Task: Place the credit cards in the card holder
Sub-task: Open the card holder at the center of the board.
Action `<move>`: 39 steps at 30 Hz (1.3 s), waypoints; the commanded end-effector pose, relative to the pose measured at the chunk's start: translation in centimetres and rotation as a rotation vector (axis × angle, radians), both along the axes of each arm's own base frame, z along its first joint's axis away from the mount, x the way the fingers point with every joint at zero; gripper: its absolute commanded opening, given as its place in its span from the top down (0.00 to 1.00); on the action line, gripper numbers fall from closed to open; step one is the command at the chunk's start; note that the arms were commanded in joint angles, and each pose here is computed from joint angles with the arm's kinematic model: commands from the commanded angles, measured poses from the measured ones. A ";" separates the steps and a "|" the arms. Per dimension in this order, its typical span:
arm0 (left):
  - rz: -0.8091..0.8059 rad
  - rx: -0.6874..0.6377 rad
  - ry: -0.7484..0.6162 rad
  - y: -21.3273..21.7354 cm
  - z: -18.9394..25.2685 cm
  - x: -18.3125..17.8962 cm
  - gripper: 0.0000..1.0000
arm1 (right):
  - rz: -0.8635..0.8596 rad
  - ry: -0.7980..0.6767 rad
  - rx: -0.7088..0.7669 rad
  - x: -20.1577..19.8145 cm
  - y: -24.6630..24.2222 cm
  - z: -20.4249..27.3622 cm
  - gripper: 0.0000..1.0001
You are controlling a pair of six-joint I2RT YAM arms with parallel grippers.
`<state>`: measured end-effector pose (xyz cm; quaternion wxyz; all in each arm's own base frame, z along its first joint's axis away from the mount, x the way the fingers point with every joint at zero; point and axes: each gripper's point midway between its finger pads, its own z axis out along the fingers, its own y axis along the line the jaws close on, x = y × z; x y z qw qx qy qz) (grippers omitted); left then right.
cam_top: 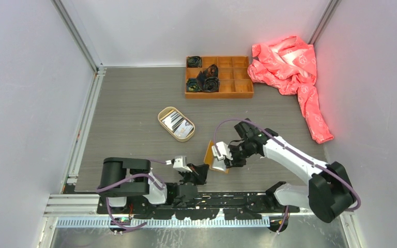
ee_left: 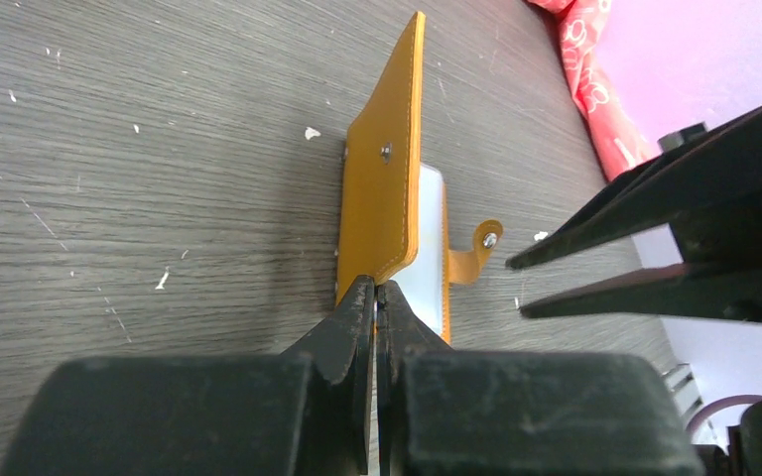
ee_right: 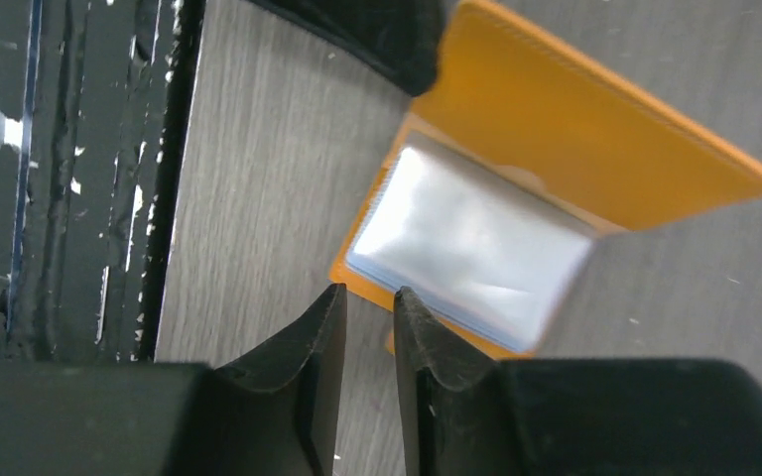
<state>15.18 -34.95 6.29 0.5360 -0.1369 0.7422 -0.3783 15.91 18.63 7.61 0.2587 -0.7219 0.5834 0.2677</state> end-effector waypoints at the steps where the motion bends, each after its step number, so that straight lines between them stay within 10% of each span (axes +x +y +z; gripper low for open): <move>1: 0.056 0.060 -0.020 0.8 0.3 0.6 1.00 | 0.046 -0.060 -0.087 0.7 -0.1 -2.1 0.72; 22: 0.008 0.020 0.030 1.2 -1.6 -0.2 1.00 | -0.287 -0.048 -0.248 6.1 -0.4 -4.6 0.82; 39: 0.010 0.029 0.030 0.8 -2.5 -0.2 1.00 | -0.639 0.404 -0.157 7.3 2.1 -2.2 0.78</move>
